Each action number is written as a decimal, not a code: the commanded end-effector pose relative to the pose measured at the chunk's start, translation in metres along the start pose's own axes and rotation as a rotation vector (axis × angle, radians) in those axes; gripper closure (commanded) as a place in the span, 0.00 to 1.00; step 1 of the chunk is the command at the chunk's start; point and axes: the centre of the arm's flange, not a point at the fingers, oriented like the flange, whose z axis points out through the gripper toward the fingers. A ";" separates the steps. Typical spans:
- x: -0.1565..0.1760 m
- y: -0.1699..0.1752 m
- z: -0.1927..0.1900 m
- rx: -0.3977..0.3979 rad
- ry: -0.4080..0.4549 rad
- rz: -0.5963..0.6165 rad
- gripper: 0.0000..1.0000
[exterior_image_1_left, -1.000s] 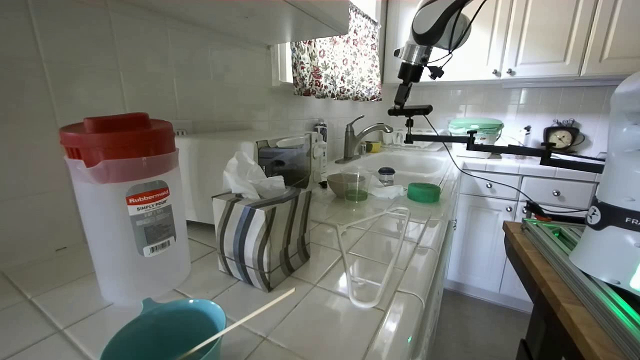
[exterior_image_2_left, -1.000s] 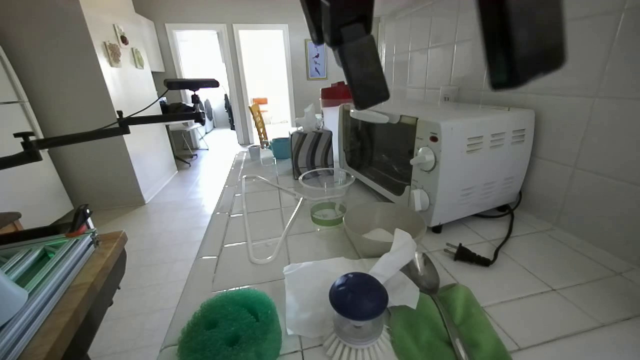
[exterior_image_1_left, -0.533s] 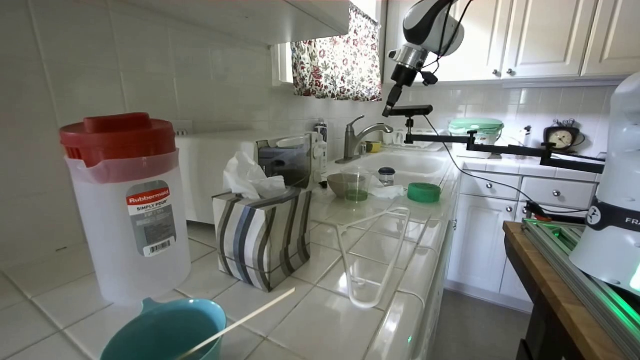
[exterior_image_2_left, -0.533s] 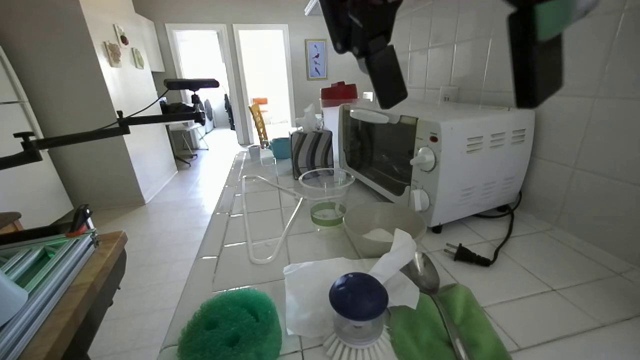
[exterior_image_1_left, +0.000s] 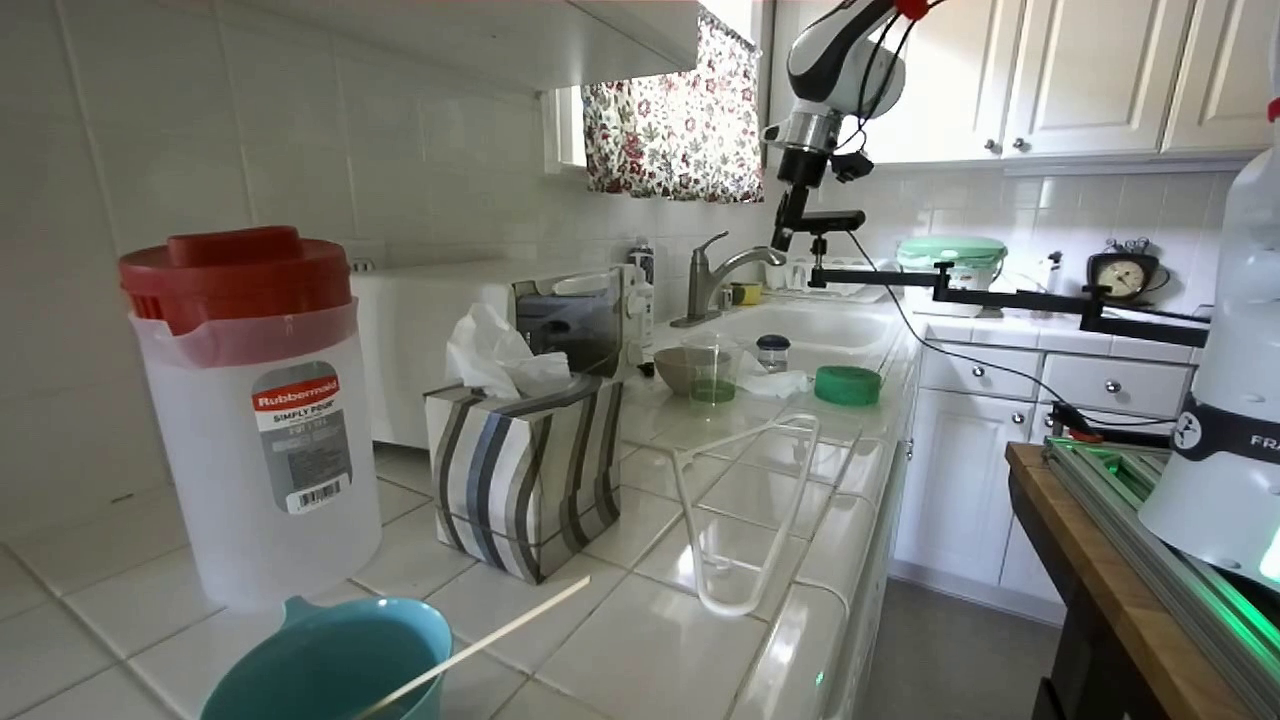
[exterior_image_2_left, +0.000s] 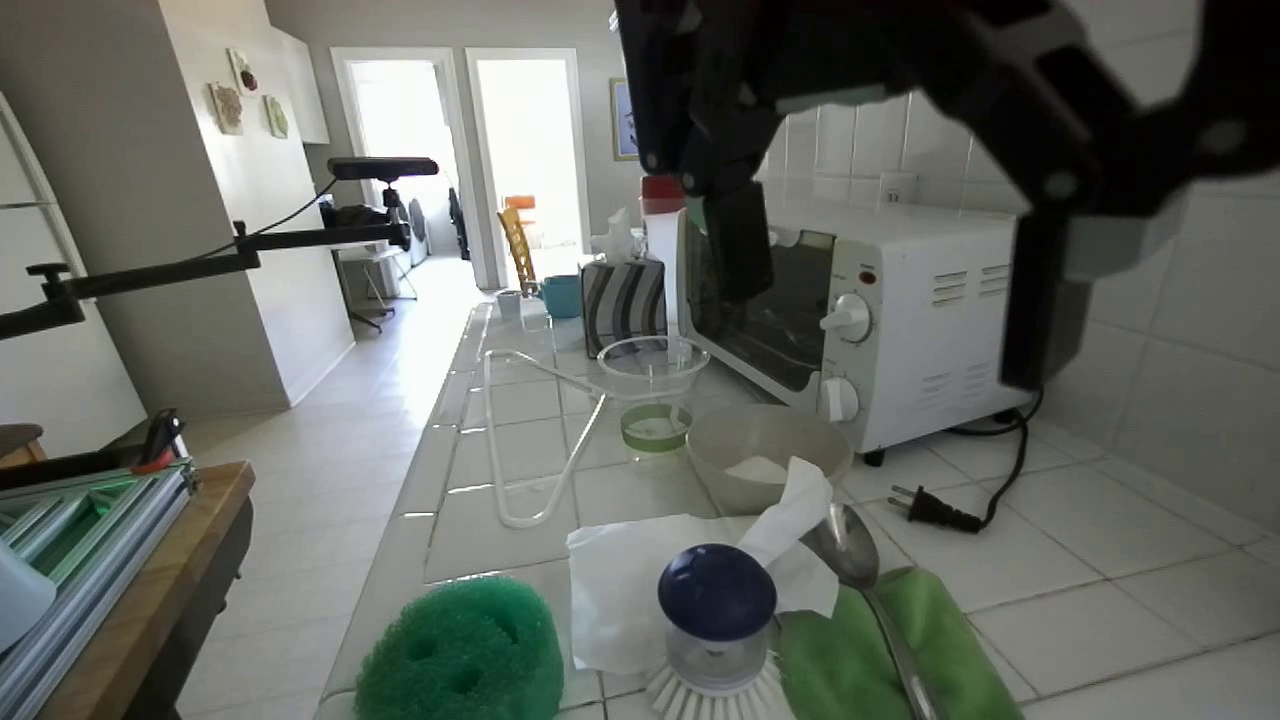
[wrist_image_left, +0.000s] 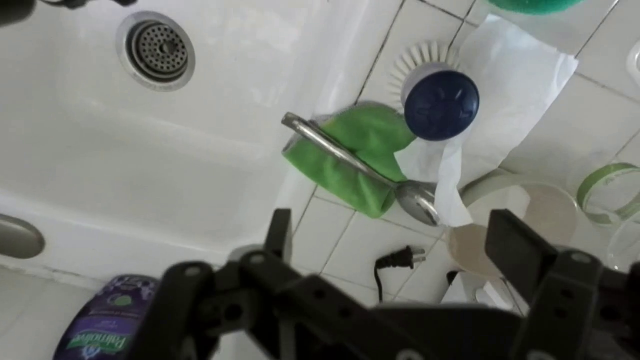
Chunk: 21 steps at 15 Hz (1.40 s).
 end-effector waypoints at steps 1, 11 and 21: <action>0.013 0.018 0.001 -0.018 -0.102 -0.054 0.00; 0.018 -0.004 0.008 -0.049 -0.011 -0.187 0.00; 0.029 -0.005 0.028 -0.022 -0.012 -0.547 0.00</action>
